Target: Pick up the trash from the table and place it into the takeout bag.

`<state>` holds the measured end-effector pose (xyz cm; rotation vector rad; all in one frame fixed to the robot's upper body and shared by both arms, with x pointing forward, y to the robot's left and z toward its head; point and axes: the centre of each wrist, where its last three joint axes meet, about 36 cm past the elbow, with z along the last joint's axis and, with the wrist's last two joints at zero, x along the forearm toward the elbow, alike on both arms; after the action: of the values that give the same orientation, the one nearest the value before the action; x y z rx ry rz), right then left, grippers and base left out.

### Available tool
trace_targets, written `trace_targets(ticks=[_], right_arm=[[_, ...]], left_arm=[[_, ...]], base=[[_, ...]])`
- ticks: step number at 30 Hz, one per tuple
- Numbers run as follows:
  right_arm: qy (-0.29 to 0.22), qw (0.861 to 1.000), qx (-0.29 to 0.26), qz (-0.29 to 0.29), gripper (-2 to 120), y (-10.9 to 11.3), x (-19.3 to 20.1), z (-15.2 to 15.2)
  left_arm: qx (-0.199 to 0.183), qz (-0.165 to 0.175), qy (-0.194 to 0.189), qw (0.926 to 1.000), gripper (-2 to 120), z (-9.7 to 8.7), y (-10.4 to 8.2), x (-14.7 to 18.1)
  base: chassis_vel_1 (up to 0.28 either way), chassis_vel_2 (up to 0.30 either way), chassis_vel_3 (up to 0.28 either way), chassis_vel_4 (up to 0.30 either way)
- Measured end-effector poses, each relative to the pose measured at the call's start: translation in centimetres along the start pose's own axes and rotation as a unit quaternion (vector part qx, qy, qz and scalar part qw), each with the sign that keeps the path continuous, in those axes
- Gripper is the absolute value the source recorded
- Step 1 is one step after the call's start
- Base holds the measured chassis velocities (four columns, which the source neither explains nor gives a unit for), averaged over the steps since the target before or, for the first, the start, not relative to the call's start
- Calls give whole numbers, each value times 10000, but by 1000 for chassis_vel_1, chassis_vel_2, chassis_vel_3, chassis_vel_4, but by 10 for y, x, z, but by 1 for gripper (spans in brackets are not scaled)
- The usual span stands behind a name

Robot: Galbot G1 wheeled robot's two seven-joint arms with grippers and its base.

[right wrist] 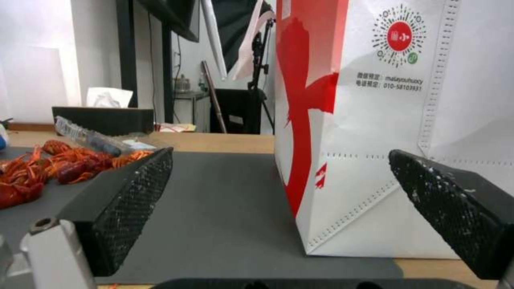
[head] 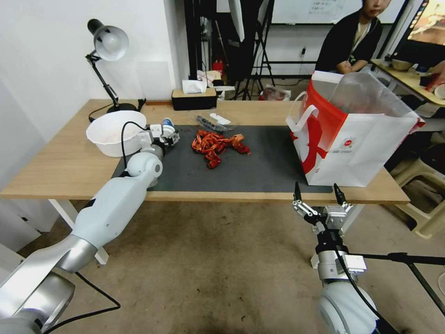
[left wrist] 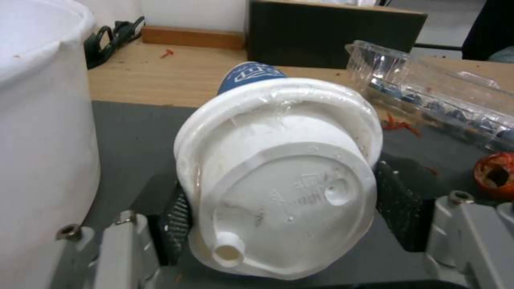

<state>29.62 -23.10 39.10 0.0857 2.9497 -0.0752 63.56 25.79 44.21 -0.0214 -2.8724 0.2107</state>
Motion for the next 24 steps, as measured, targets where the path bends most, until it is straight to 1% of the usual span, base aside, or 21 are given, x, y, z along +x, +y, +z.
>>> trace_targets(ticks=[2,3,4,5,6,7,8,9,10,11,12,13,14,15,16,17,18,19,20,23,24], right_arm=[[-1,10000,-1,0,100,0,0,0],[-1,10000,-2,1,100,0,0,0],[-1,10000,-2,1,100,0,0,0],[1,10000,-1,0,100,0,0,0],[3,10000,0,1,100,0,0,1],[5,10000,5,1,100,0,0,1],[5,10000,5,1,100,0,0,1],[6,10000,6,3,100,0,0,1],[6,10000,6,2,100,0,0,1],[5,10000,8,2,100,0,0,2],[5,10000,8,2,100,0,0,2],[4,10000,10,1,100,0,0,2],[3,10000,11,1,100,0,0,2],[2,10000,13,1,100,0,0,2],[2,10000,13,1,100,0,0,2],[0,10000,14,0,100,0,0,2],[0,10000,15,1,100,0,0,2],[0,10000,15,1,100,0,0,2],[-1,10000,17,3,100,0,0,2],[4,10000,29,16,100,-1,1,2],[4,10000,29,16,100,-1,1,2]], left_arm=[[-113,171,-171,9996,67,2,2,1],[-179,363,-351,9986,66,1,4,2],[-179,363,-351,9986,66,1,4,2],[-245,673,-587,9957,66,0,7,2],[-267,810,-694,9939,66,0,9,2],[-309,1224,-1045,9865,66,-6,12,1],[-309,1224,-1045,9865,66,-6,12,1],[-327,1582,-1329,9779,66,-10,14,0],[-328,1761,-1449,9731,66,-11,16,-1],[-376,2315,-1764,9560,66,-17,19,-3],[-376,2315,-1764,9560,66,-17,19,-3],[-446,2759,-1985,9394,66,-23,18,-4],[-483,2965,-2064,9312,66,-27,16,-4],[-575,3403,-2203,9123,66,-38,6,-2],[-575,3403,-2203,9123,66,-38,6,-2],[-654,3670,-2277,8996,66,-48,-5,1],[-699,3797,-2313,8930,66,-54,-12,2],[-699,3797,-2313,8930,66,-54,-12,2],[-803,4055,-2341,8800,66,-66,-28,4],[-1002,4549,-2269,8553,65,-83,-65,7],[-1002,4549,-2269,8553,65,-83,-65,7]], base=[[0,0,0,0],[0,0,0,0],[0,0,0,0],[0,0,0,0],[0,0,0,0],[0,0,0,0],[0,0,0,0],[0,0,0,0],[0,0,0,0],[0,0,0,0],[0,0,0,0],[0,0,0,0],[0,0,0,0],[0,0,0,0],[0,0,0,0],[0,0,0,0],[0,0,0,0],[0,0,0,0],[0,0,0,0],[0,0,0,0],[0,0,0,0]])
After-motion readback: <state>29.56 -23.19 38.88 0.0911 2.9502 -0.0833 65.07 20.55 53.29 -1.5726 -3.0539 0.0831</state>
